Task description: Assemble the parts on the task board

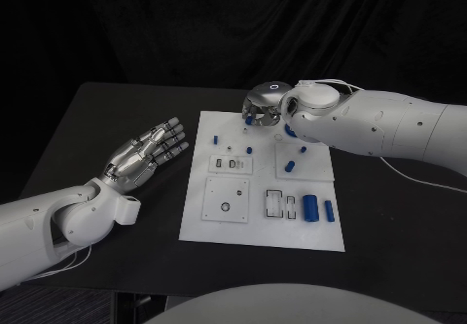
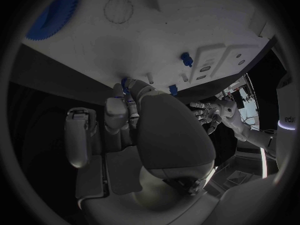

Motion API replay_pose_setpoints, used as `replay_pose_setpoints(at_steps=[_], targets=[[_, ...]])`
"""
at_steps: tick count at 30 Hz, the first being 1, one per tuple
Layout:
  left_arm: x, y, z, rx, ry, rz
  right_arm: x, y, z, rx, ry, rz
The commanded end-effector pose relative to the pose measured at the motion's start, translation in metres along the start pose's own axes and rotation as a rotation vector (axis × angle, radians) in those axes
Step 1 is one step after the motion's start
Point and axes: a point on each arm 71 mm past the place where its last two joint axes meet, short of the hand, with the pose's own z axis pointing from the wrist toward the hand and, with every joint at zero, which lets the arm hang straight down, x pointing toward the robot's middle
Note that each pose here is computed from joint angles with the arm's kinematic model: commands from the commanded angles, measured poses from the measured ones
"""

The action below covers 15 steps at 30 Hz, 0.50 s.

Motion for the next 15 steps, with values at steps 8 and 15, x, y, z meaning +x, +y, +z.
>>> replay_pose_setpoints(at_steps=[8, 15], targets=[[0.0006, -0.0101, 0.0, 0.142, 0.011, -0.014, 0.0048, -0.0054, -0.0003, 0.031, 0.014, -0.003], [-0.0015, -0.0103, -0.002, 0.14, 0.007, -0.012, -0.0045, -0.0112, -0.0063, 0.031, -0.085, 0.005]])
